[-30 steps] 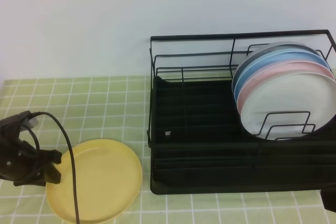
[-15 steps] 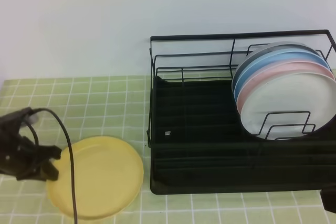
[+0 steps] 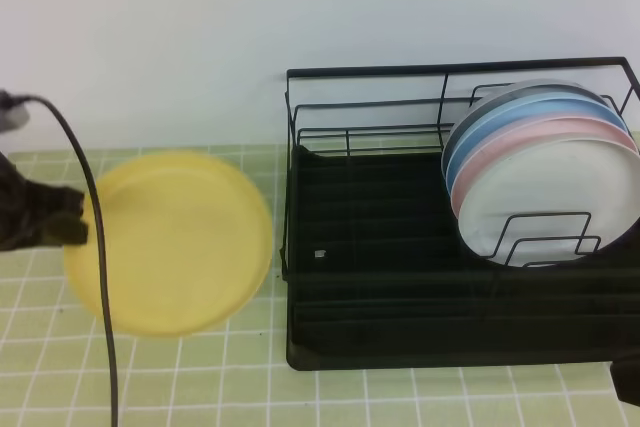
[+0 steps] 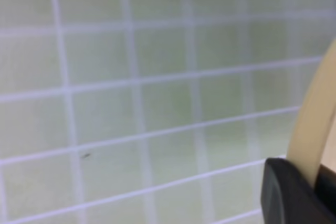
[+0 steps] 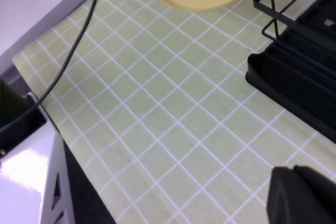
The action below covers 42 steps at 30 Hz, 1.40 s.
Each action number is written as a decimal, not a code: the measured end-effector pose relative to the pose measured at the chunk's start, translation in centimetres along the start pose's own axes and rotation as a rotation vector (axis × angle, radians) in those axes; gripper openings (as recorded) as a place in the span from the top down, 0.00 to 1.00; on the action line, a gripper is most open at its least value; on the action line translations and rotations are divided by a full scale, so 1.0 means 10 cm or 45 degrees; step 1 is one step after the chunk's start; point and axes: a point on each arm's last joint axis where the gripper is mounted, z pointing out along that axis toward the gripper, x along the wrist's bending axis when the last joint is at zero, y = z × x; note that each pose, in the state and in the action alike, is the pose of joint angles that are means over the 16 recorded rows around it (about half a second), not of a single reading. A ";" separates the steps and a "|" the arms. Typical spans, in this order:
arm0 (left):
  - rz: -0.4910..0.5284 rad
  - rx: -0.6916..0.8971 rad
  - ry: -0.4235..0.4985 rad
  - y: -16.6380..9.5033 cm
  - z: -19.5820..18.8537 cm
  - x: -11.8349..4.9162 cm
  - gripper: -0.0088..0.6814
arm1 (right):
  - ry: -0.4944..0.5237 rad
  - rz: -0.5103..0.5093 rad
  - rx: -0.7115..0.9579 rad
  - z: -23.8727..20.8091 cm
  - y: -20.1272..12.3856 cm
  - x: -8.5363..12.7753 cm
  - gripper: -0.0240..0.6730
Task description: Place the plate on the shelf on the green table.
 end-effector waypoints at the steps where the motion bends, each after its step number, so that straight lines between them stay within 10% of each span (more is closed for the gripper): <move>1: 0.011 -0.025 -0.017 0.01 -0.07 -0.05 0.98 | 0.004 0.003 -0.007 0.00 0.00 0.00 0.97; 10: 0.133 -0.187 -0.252 -0.05 -0.56 -0.60 0.99 | 0.033 0.064 -0.107 0.00 0.08 0.02 0.90; 28: 0.394 -0.207 -0.538 -0.33 -0.72 -1.55 0.99 | 0.182 0.406 -0.284 0.24 0.31 -0.16 0.34; 34: 0.414 -0.213 -0.562 -0.36 -0.70 -1.66 0.99 | 0.238 0.481 -0.285 0.42 0.36 -0.29 0.37; 42: 0.434 -0.190 -0.596 -0.39 -0.70 -1.71 0.98 | 0.295 0.453 -0.293 0.58 0.38 -0.40 0.67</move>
